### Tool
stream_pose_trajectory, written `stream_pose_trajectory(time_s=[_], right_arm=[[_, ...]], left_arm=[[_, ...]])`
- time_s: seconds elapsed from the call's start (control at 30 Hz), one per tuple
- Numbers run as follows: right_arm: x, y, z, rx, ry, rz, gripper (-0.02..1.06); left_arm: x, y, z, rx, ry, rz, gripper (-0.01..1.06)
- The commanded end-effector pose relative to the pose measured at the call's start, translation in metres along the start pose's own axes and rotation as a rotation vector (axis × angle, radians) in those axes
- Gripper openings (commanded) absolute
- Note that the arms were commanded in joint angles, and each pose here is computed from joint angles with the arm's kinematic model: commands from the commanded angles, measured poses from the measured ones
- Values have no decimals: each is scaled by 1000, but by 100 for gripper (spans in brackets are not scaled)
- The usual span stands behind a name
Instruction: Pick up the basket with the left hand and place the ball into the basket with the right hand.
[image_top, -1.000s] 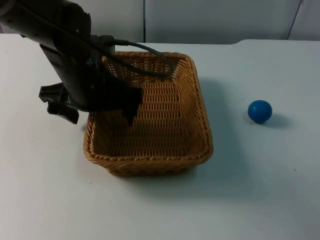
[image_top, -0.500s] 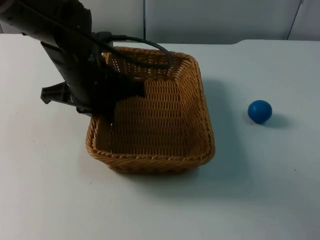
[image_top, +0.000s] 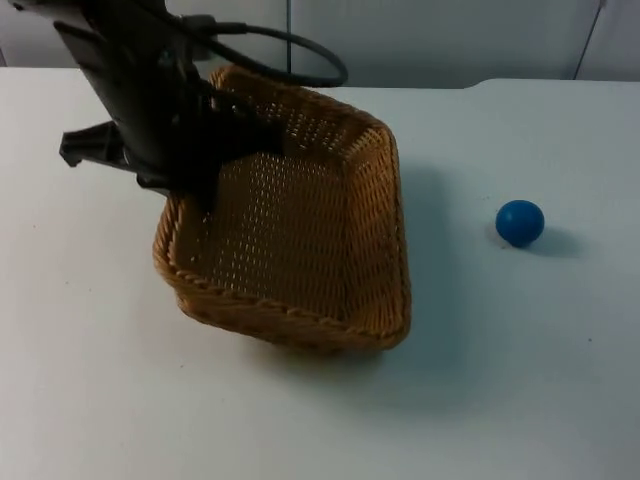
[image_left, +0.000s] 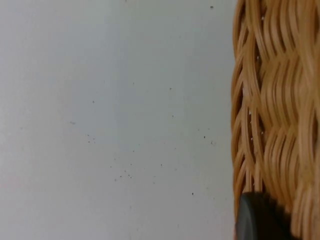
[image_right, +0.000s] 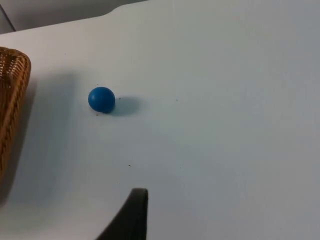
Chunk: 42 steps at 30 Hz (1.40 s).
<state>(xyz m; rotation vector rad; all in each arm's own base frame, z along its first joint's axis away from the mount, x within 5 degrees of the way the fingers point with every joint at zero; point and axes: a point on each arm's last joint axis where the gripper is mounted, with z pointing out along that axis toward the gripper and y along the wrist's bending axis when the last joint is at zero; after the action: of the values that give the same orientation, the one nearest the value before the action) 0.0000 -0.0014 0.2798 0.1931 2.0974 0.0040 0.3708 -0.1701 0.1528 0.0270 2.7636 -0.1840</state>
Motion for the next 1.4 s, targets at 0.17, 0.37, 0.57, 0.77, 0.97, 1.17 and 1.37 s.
stream_pose_trajectory(time_s=[0.17,0.37,0.57,0.77,0.97,1.17,1.37], right_arm=[[0,-1,3,6,4,-9,103],[0,-1,3,6,4,-9,103],[0,-1,3,6,4,-9,103],[0,-1,3,8,4,-12,103],[-7,-1,2,18,25,3,103],[-56,1,-14,47,-14,19,103],[-93,5,-3,52,27,-6,103]], left_arm=[[-10,-2,-56,50,-77,1,0],[-12,-4,-77,191,-66,-69,0],[-17,4,-82,305,-39,-132,0],[-22,18,-83,327,-31,-173,0],[-22,19,-84,345,-11,-191,0],[-22,19,-84,346,-18,-193,0],[-23,19,-84,343,-24,-193,0]])
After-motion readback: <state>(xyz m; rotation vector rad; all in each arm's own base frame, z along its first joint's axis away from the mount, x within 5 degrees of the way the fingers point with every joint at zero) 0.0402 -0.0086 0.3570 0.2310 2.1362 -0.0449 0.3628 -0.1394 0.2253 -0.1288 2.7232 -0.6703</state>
